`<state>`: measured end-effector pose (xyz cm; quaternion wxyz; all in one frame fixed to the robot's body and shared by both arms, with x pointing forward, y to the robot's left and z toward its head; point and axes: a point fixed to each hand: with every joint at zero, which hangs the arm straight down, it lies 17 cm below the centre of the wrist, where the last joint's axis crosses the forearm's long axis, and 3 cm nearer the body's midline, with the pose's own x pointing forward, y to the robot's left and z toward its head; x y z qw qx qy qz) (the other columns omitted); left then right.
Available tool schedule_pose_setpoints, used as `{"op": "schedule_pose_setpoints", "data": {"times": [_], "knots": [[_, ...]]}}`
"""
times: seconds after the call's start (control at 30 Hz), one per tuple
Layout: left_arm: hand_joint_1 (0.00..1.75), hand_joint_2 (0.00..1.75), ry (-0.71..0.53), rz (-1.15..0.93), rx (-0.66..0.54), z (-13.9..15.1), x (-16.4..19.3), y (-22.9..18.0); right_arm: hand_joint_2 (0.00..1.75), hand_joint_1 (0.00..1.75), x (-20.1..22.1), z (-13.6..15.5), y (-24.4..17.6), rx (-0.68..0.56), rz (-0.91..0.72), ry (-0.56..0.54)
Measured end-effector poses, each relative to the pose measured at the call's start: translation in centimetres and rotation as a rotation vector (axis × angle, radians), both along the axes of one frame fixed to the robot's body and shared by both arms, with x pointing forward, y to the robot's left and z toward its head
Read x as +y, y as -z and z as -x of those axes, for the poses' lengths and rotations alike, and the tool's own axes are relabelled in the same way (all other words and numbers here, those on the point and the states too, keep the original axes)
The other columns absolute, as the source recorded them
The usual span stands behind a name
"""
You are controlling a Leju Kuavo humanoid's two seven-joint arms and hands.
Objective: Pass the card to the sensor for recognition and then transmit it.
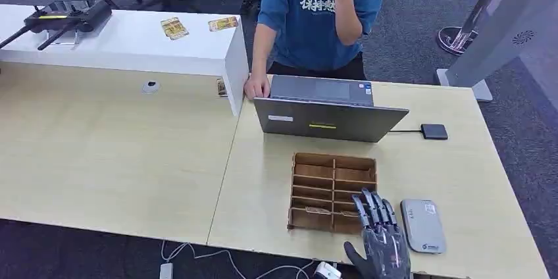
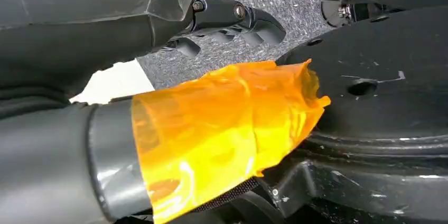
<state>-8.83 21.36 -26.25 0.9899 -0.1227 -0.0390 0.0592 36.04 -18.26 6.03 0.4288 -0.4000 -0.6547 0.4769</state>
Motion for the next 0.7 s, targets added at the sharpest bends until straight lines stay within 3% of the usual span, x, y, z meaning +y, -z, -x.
{"op": "schedule_pose_setpoints", "data": {"times": [0.7], "knots": [[0.00,0.00,0.003,0.006,-0.001,0.0,0.2,0.0,1.75,0.00,0.1,-2.9,-2.2,-0.025,-0.041,-0.017]]}}
